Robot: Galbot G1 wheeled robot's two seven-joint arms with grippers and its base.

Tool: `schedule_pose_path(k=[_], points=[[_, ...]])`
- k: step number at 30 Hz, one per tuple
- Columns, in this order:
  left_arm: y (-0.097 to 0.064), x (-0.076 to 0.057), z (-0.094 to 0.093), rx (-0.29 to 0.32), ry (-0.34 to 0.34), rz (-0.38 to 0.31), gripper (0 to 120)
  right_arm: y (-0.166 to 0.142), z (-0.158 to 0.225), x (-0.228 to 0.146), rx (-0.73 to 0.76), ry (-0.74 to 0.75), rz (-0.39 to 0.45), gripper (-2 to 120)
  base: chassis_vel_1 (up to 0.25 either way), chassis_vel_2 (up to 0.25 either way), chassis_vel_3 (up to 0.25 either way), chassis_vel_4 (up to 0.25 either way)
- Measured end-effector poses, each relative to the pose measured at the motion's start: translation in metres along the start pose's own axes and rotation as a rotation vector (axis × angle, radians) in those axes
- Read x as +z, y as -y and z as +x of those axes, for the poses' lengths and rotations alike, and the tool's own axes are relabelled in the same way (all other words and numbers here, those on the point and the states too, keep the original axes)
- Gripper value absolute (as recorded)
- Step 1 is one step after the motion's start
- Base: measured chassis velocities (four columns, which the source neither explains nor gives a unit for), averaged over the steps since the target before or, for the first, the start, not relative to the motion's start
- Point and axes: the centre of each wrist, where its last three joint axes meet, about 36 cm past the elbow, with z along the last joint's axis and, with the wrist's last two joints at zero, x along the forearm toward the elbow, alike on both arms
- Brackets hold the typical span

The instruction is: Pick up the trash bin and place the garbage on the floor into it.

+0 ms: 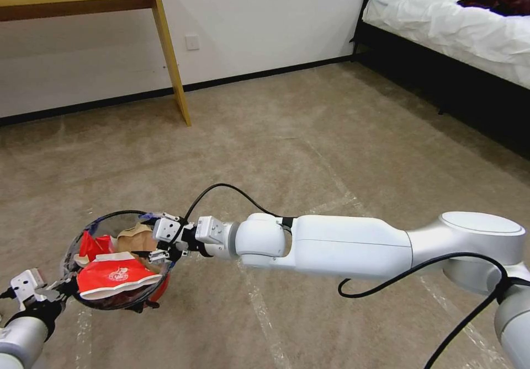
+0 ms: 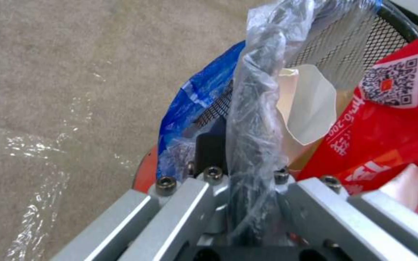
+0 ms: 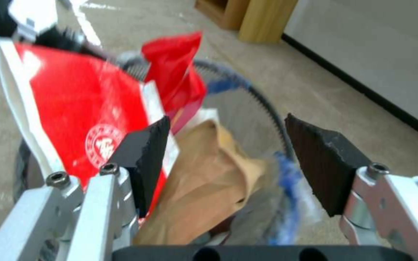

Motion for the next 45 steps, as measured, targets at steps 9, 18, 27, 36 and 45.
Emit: schedule_pose_path(k=[9, 18, 27, 36, 45], points=[[-0.007, -0.001, -0.006, -0.021, -0.025, 0.012, 1, 0.017, 0.017, -0.016, 0.058, 0.061, -0.039, 64, 0.000, 0.000, 0.000, 0.000], [-0.012, -0.001, -0.008, -0.037, -0.045, 0.036, 1, 0.044, 0.040, -0.033, 0.161, 0.143, -0.076, 67, 0.000, 0.000, 0.000, 0.000], [-0.015, 0.000, -0.005, -0.052, -0.054, 0.056, 1, 0.063, 0.058, -0.039, 0.243, 0.196, -0.109, 68, 0.000, 0.000, 0.000, 0.000], [-0.023, 0.001, -0.009, -0.041, -0.063, 0.110, 1, 0.068, 0.081, -0.032, 0.301, 0.198, -0.129, 70, 0.000, 0.000, 0.000, 0.000], [-0.025, 0.012, -0.030, 0.022, -0.071, 0.192, 1, 0.073, 0.106, -0.021, 0.355, 0.171, -0.134, 70, 0.000, 0.000, 0.000, 0.000]])
